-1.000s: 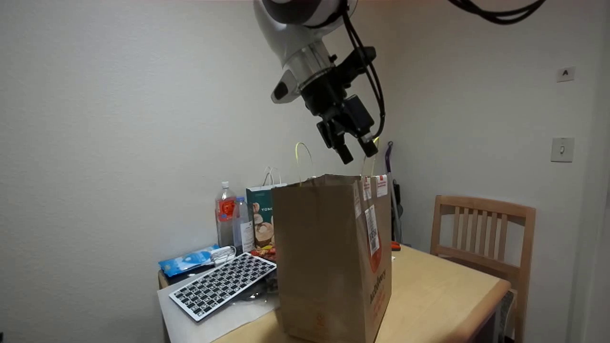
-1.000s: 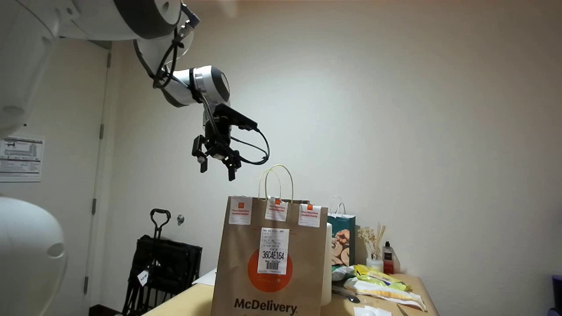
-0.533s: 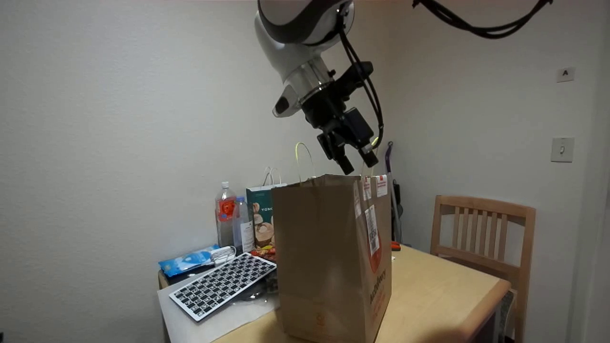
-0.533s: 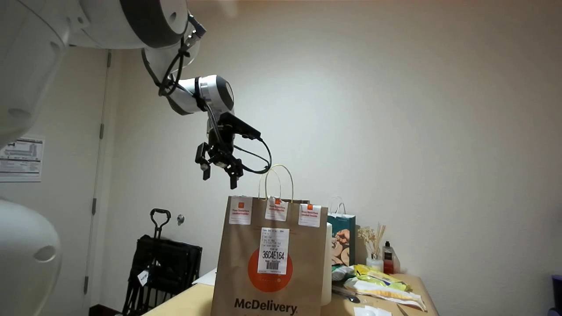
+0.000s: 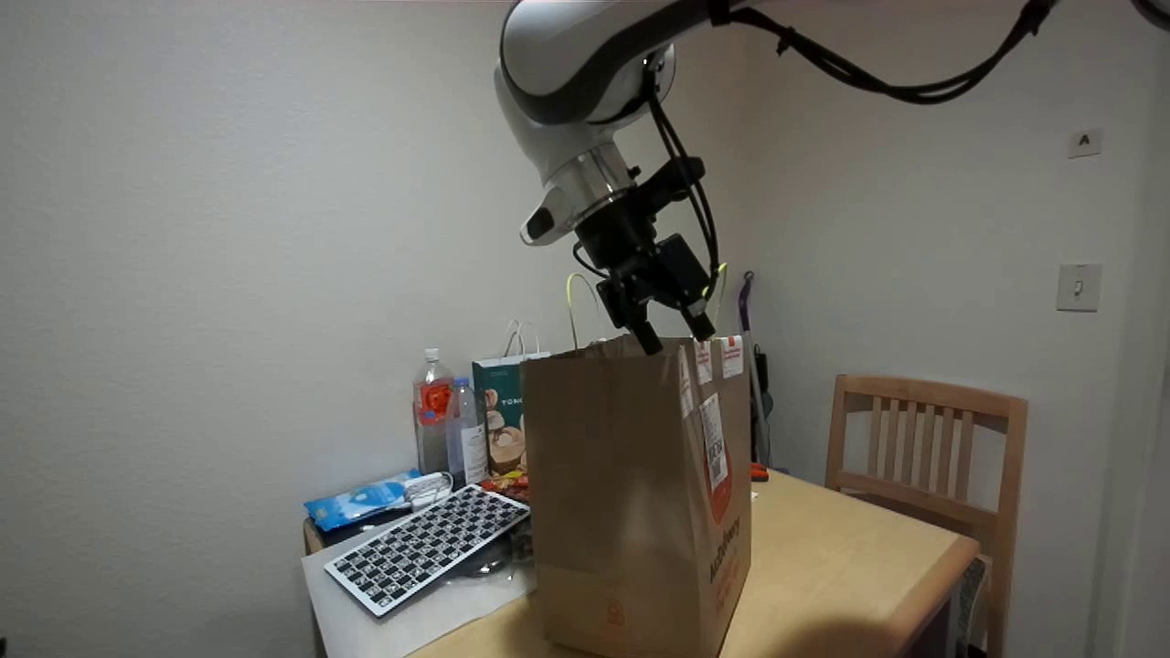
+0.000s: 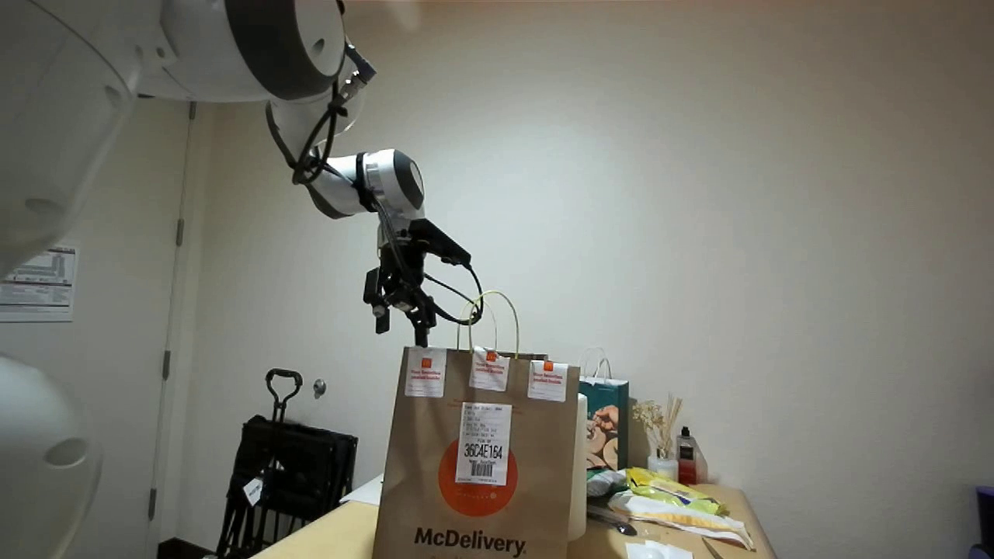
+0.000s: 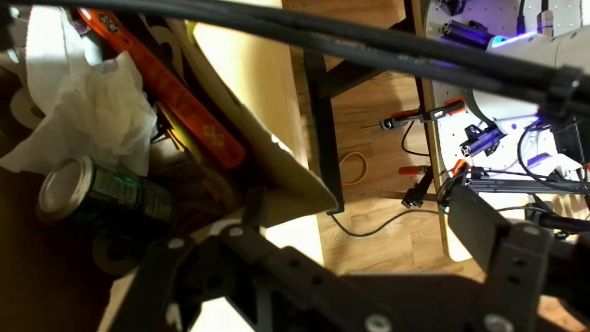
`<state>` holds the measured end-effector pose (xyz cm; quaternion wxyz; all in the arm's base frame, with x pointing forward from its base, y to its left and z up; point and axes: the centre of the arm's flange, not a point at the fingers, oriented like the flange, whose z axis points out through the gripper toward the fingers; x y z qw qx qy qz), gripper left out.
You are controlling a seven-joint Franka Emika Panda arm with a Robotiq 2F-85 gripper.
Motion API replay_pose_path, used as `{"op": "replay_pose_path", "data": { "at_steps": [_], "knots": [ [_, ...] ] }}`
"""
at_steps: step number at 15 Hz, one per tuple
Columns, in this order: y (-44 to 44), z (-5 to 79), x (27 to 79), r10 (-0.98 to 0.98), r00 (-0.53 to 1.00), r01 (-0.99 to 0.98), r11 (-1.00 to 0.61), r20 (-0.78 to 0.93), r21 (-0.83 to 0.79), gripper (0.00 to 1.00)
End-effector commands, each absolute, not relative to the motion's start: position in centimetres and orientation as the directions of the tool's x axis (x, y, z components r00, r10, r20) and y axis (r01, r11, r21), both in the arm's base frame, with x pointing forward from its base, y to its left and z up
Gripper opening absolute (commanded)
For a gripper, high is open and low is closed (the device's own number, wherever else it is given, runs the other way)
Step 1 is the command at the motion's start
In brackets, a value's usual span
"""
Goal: Move the paper bag
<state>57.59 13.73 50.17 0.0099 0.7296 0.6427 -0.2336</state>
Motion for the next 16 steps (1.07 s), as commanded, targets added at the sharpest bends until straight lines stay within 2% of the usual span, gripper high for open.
{"op": "replay_pose_path", "data": {
  "at_steps": [1,7,8,16],
  "knots": [
    [13.0,49.3,57.4,0.944,-0.001,0.947,-0.106,-0.330,-0.304,1.00],
    [11.8,47.6,56.3,0.915,0.067,0.871,-0.248,-0.397,-0.424,1.00],
    [11.5,47.4,56.0,0.909,0.087,0.851,-0.280,-0.407,-0.444,0.79],
    [10.2,45.6,56.8,0.935,0.098,0.830,-0.266,-0.341,-0.490,0.26]
  ]
}}
